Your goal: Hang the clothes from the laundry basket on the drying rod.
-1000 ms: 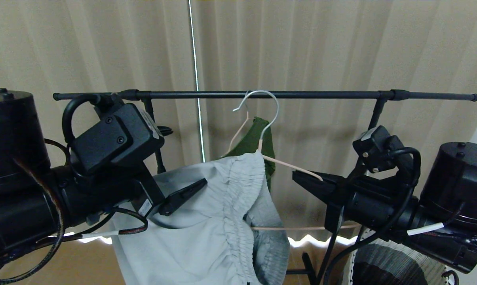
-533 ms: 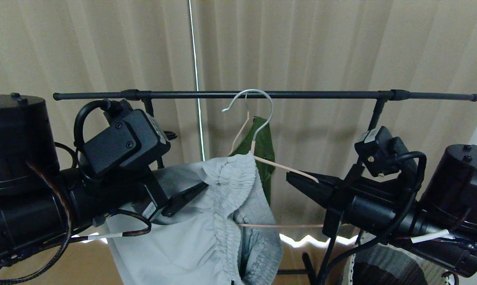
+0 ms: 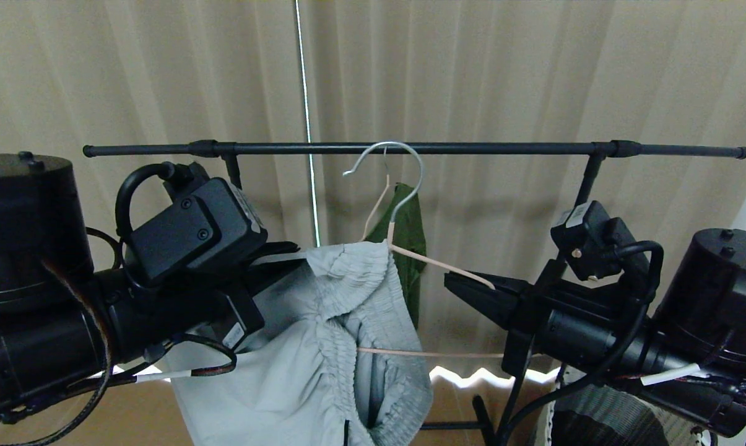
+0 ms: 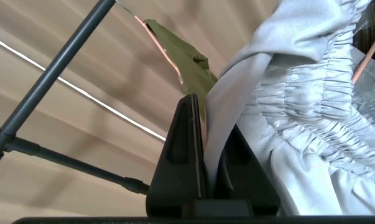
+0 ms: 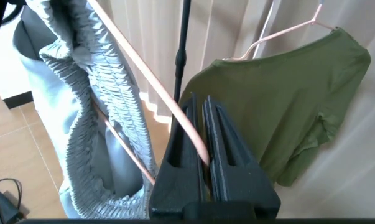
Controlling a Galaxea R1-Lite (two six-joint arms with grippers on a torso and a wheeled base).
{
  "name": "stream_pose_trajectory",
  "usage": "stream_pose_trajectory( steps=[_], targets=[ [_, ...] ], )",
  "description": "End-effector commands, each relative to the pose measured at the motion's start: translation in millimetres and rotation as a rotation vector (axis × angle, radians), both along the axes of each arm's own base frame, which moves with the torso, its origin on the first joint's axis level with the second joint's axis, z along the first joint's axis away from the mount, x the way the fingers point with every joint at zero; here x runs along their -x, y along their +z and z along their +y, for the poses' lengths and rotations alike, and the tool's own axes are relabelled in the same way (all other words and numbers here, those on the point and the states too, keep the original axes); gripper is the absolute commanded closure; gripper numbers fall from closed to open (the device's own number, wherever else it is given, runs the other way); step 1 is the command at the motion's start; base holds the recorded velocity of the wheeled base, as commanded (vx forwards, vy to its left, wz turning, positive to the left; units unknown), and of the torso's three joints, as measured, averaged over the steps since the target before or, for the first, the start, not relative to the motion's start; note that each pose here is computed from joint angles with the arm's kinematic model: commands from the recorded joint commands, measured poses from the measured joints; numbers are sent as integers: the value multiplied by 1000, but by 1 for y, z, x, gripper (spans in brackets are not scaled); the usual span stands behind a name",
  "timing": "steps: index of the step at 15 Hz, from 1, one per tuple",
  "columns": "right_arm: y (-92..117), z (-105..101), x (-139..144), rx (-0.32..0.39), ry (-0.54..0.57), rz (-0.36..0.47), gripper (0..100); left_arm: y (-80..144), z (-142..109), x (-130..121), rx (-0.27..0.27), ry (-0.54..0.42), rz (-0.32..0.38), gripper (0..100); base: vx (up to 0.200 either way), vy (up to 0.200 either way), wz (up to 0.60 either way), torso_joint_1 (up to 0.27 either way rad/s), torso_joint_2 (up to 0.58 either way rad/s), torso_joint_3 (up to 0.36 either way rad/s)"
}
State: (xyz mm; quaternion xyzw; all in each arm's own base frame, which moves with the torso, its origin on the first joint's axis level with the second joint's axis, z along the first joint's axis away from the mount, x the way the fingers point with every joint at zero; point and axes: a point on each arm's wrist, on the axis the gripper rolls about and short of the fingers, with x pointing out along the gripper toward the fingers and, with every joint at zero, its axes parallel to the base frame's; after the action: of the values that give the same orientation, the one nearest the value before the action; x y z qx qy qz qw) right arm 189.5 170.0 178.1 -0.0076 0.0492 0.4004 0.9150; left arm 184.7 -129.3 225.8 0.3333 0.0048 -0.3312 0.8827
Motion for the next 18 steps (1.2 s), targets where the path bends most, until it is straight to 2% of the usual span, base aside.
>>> stream_pose_trajectory(
  steps=[1, 4, 5, 7, 9, 11, 12, 13, 14, 18],
  targets=[
    [-1, 0, 0, 2, 0, 2, 100, -1, 2, 3, 1, 3, 1, 100, 0, 0, 0, 0, 0, 0],
    [-4, -1, 1, 13, 0, 8, 100, -4, 4, 6, 21, 6, -32, 100, 0, 0, 0, 0, 0, 0],
    [-4, -1, 1, 14, -1, 9, 0, -4, 5, 6, 29, 11, -39, 100, 0, 0, 0, 0, 0, 0],
    [-2, -1, 0, 10, -9, -2, 0, -7, 7, 5, 23, 62, -40, 100, 0, 0, 0, 0, 0, 0],
    [-1, -7, -1, 25, -28, -24, 0, -8, 10, 1, 21, 194, -38, 100, 0, 0, 0, 0, 0, 0],
    [-1, -9, -2, 30, -35, -25, 0, -8, 12, -1, 51, 272, -22, 100, 0, 0, 0, 0, 0, 0],
    [-3, -9, -1, 34, -35, -20, 0, -9, 13, -4, 83, 342, -1, 100, 0, 0, 0, 0, 0, 0],
    [-4, -9, -1, 36, -35, -18, 0, -10, 13, -4, 90, 350, 4, 100, 0, 0, 0, 0, 0, 0],
    [-7, -9, 0, 43, -33, -10, 0, -6, 12, -5, 152, 371, 21, 100, 0, 0, 0, 0, 0, 0],
    [-11, -8, 0, 55, -25, 7, 0, 10, 6, -5, 305, 351, 43, 100, 0, 0, 0, 0, 0, 0]
  ],
)
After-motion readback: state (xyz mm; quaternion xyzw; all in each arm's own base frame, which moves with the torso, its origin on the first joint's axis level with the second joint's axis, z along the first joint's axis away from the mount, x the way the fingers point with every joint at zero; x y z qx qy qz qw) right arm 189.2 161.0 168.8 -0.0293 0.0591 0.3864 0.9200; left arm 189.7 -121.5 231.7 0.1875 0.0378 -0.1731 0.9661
